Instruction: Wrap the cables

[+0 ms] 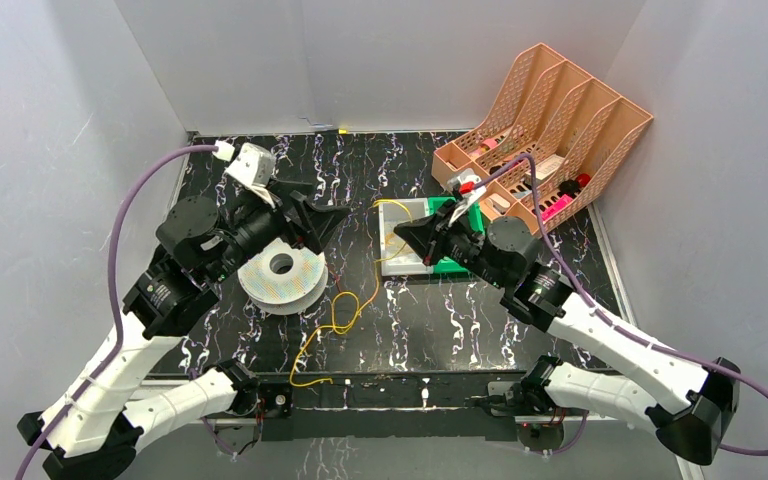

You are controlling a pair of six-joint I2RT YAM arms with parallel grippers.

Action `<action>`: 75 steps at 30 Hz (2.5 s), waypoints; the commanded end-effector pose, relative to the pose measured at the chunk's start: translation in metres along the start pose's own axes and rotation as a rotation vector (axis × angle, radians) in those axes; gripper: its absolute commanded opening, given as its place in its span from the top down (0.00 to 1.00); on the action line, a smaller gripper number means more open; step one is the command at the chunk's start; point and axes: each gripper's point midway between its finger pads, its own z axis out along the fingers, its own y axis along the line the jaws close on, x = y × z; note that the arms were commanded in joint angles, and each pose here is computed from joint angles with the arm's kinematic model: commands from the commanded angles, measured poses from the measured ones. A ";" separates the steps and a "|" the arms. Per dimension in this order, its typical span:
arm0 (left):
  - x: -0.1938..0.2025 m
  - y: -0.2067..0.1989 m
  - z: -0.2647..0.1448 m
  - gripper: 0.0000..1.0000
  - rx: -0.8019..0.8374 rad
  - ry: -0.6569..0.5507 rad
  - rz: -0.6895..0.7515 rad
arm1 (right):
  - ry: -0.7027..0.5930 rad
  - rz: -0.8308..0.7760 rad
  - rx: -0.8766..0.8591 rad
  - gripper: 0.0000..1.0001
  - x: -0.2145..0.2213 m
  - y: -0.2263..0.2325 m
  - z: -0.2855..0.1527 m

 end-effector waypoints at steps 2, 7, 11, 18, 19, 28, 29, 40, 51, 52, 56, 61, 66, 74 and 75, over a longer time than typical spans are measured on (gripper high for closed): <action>0.013 0.031 -0.014 0.13 -0.160 0.059 0.076 | 0.006 -0.079 0.115 1.00 -0.019 -0.015 -0.011; 0.044 0.051 -0.018 0.11 -0.251 0.176 0.088 | 0.045 -0.102 0.139 1.00 -0.016 -0.019 -0.018; 0.073 0.072 -0.025 0.10 -0.359 0.289 0.094 | 0.091 -0.079 0.203 1.00 -0.012 -0.028 -0.023; 0.121 0.091 -0.037 0.03 -0.439 0.468 0.113 | 0.257 -0.055 0.330 1.00 0.016 -0.049 -0.028; 0.128 0.091 -0.037 0.03 -0.439 0.491 0.116 | 0.270 -0.051 0.341 1.00 0.020 -0.051 -0.028; 0.190 0.118 -0.049 0.02 -0.541 0.770 0.185 | 0.314 0.045 0.527 1.00 0.047 -0.083 -0.033; 0.196 0.122 -0.051 0.02 -0.565 0.800 0.197 | 0.316 0.060 0.546 1.00 0.048 -0.087 -0.034; 0.252 0.164 -0.041 0.02 -0.838 1.016 0.334 | 0.324 0.232 0.559 1.00 0.066 -0.113 -0.044; 0.264 0.207 0.030 0.02 -1.165 0.956 0.422 | 0.297 0.255 0.545 1.00 0.074 -0.113 -0.056; 0.267 0.213 0.033 0.02 -1.208 0.949 0.411 | 0.291 0.250 0.540 1.00 0.072 -0.112 -0.058; 0.274 0.233 0.024 0.02 -1.426 0.921 0.346 | 0.284 0.244 0.520 1.00 0.070 -0.108 -0.063; 0.292 0.242 -0.012 0.02 -1.541 0.935 0.283 | 0.291 0.244 0.499 1.00 0.074 -0.106 -0.067; 0.298 0.243 -0.018 0.01 -1.536 0.966 0.291 | 0.291 0.248 0.485 1.00 0.074 -0.103 -0.066; 0.287 0.236 -0.015 0.09 -1.437 0.940 0.242 | 0.289 0.246 0.481 1.00 0.072 -0.102 -0.066; 0.285 0.234 -0.014 0.12 -1.417 0.930 0.230 | 0.288 0.247 0.480 1.00 0.072 -0.102 -0.066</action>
